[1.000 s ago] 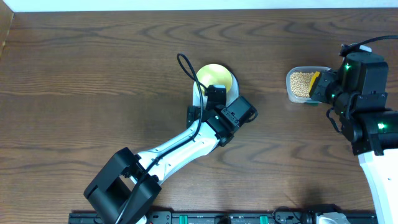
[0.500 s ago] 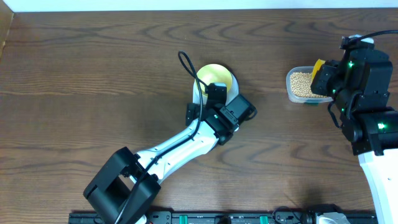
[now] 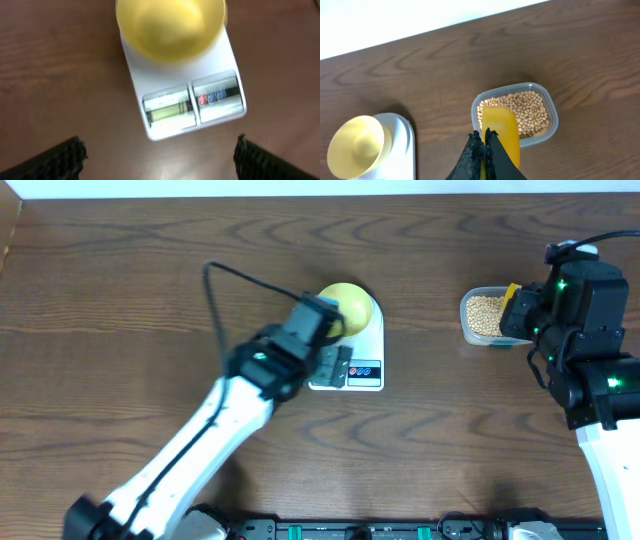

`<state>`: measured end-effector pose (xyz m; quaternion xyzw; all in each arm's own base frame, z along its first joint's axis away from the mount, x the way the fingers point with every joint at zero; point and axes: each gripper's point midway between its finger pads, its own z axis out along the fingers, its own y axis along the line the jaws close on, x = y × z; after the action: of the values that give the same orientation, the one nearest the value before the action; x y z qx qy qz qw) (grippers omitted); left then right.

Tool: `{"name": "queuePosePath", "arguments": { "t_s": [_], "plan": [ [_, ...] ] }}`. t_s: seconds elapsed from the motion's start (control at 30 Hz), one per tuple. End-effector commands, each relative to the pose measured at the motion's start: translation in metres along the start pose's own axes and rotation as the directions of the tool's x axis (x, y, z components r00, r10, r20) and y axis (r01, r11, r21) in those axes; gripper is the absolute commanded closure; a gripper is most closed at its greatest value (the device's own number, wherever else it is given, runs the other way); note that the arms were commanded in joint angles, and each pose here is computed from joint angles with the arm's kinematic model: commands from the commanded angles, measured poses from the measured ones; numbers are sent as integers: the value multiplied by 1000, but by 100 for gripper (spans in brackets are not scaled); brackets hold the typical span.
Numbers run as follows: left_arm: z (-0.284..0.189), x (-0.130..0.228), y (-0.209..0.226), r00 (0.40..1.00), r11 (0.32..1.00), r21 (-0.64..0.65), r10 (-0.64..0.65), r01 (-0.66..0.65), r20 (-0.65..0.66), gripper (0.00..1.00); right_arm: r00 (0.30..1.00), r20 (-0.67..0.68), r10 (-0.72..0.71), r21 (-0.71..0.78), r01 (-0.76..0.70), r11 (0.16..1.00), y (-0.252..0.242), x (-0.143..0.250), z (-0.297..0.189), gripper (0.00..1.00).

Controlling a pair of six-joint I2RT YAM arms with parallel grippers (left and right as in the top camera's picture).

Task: Scoop item into bowl and weigh 50g on scale
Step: 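Pull the left gripper back from the scale to the left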

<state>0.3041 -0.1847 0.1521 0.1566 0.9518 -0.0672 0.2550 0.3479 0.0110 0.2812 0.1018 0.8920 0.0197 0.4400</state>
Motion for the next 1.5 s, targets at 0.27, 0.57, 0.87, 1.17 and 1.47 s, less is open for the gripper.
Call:
{"name": "queuePosePath", "arguments": {
  "t_s": [0.27,0.57,0.87,1.17,1.47],
  "plan": [
    [-70,24,-1,948,880,355,300,-317,103,3,1000,1,4,13,-4,1000,-3,-3,-7,99],
    [-80,17,15,935,874,334,312,-353,170,3,1000,1,4,13,-4,1000,-4,-3,-7,99],
    [-51,21,18,923,872,313,325,-376,205,3,1000,1,4,13,-4,1000,-3,-3,-7,99],
    [-23,25,33,950,925,247,245,-289,196,3,1000,-12,7,17,-7,1000,-4,1,-7,99],
    [-21,25,33,951,926,245,245,-287,189,3,1000,-13,6,17,-6,1000,-4,1,-7,99]
  ]
}}
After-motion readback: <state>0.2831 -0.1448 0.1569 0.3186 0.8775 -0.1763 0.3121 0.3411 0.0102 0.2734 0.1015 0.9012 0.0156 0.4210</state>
